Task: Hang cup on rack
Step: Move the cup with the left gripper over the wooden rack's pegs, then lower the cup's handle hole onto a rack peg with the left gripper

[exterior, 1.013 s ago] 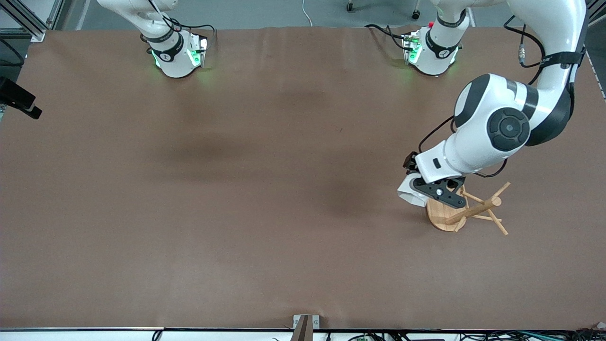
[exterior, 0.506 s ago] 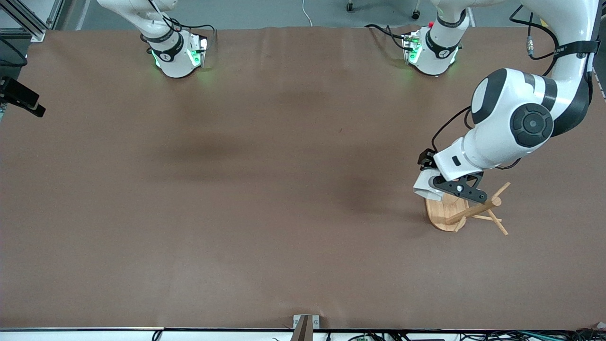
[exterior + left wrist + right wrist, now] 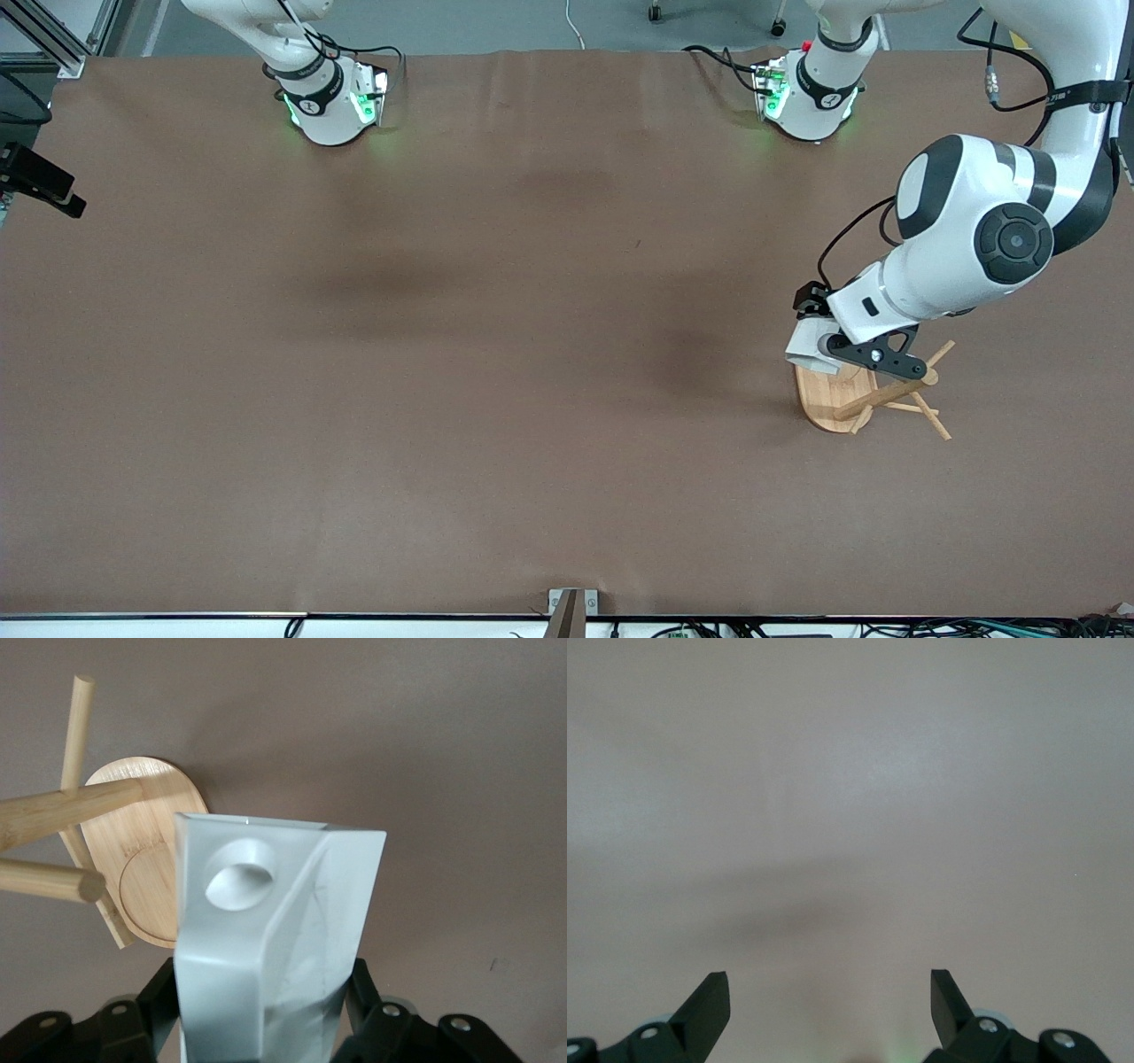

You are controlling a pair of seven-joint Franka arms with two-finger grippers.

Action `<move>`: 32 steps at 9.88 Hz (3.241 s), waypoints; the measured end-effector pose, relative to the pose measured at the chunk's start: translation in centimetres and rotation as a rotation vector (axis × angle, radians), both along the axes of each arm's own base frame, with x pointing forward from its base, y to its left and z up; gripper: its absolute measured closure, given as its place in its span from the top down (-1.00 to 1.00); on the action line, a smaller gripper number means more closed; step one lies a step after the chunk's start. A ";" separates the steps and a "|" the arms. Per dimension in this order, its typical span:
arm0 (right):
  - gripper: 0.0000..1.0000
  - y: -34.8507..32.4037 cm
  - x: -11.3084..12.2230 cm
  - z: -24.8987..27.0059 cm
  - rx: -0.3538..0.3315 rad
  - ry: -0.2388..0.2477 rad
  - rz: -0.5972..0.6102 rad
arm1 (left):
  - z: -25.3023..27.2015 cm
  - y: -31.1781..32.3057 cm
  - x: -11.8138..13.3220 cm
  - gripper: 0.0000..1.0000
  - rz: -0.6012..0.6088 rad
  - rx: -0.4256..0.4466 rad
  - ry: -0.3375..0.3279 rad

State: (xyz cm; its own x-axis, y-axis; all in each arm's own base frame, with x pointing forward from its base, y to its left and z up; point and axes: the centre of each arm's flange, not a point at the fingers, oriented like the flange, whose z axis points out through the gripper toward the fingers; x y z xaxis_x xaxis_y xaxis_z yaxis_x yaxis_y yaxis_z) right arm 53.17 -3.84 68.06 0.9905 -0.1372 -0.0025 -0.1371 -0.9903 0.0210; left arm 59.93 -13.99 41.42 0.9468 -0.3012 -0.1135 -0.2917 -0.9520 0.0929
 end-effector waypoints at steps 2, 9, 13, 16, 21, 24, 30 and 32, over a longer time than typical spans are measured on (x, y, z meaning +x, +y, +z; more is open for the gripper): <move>1.00 -0.1 0.0 0.0 0.000 0.001 -0.001 | -0.1 0.7 0.2 0.56 0.009 0.002 0.000; 1.00 -0.1 -0.1 -0.1 0.001 0.008 -0.003 | -0.1 2.0 0.8 0.56 0.018 -0.004 -0.014; 1.00 -0.2 -0.1 -0.1 0.001 0.009 -0.004 | -0.2 3.3 1.8 0.56 0.042 -0.012 -0.022; 1.00 -0.2 -0.1 -0.1 0.001 0.010 -0.004 | -0.1 4.1 2.4 0.56 0.057 -0.016 -0.027; 1.00 -0.3 -0.1 -0.1 0.001 0.010 -0.005 | -1.0 6.5 3.0 0.56 0.097 -0.007 -0.017; 1.00 -0.3 -0.1 -0.1 0.001 0.011 -0.005 | -1.0 6.5 3.3 0.60 0.099 -0.011 -0.036; 1.00 -0.3 -0.1 -0.2 0.001 0.014 -0.006 | 0.1 5.9 3.6 1.00 0.092 -0.015 -0.062; 1.00 -0.3 -0.1 -0.2 0.001 0.017 -0.007 | 3.7 5.5 3.4 1.00 0.124 -0.012 -0.106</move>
State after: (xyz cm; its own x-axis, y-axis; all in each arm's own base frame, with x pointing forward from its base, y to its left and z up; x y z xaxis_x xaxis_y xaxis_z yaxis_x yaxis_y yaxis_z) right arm 53.03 -4.18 67.83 0.9894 -0.1439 -0.0197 -0.1435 -0.9894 0.0221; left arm 63.35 -8.53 45.13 0.9833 -0.1819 -0.0081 -0.1807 -0.9803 0.0799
